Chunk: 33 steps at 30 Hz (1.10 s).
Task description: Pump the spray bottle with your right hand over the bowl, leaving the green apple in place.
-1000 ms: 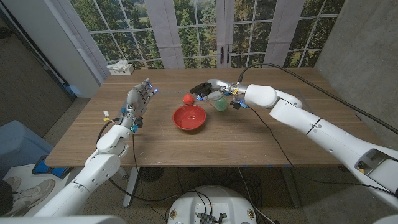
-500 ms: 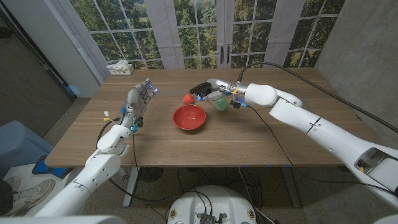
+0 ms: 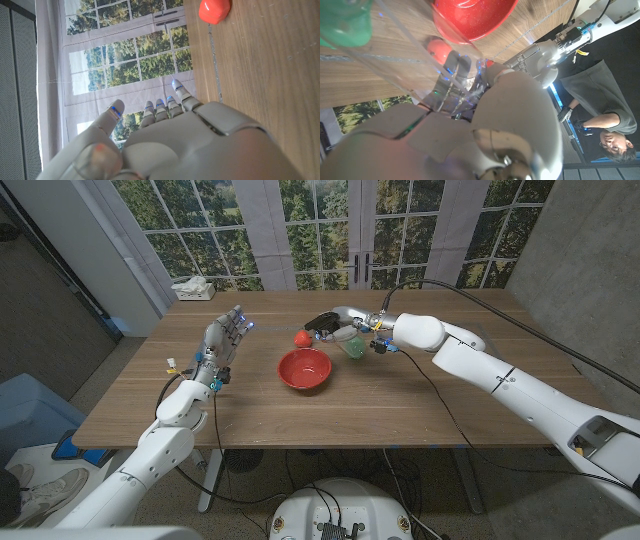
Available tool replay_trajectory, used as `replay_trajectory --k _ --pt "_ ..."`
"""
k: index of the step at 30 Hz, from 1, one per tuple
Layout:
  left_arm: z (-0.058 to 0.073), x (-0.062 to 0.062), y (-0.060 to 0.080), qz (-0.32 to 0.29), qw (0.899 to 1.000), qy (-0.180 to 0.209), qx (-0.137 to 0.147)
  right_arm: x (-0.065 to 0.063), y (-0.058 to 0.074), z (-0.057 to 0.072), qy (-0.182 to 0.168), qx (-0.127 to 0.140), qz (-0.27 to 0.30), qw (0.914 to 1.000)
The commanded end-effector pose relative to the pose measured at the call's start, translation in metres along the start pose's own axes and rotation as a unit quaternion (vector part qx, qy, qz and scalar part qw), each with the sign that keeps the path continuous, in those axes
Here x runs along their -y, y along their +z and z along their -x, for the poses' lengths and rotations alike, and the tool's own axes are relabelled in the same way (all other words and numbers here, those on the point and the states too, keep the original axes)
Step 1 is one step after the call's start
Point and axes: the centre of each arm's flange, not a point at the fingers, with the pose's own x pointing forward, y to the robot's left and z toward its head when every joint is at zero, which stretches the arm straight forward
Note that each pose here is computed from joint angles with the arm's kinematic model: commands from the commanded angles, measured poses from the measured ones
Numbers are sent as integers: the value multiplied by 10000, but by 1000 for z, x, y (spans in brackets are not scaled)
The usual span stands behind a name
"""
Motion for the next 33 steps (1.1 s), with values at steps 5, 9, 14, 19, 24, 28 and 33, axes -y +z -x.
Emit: replay_trajectory --k 5,9,14,19,24,28,33 --pt "-1 -3 0 -1 10000 -6 14 2 2 -5 40 41 -38 10000" --pt "-2 -4 1 15 10000 3 26 2 4 -6 75 37 -13 10000" --pt "-2 -4 1 28 10000 2 32 3 4 -7 78 63 -1 9999" --pt "-3 -5 1 32 10000 2 39 4 4 -8 80 99 -39 9999" --pt "-3 -6 1 26 10000 5 39 5 4 -10 143 92 -29 9999" --pt "-3 -7 0 62 10000 10 38 6 4 -11 153 105 -43 9998" --pt "-3 -7 0 48 10000 31 29 7 4 -14 199 79 -26 9998"
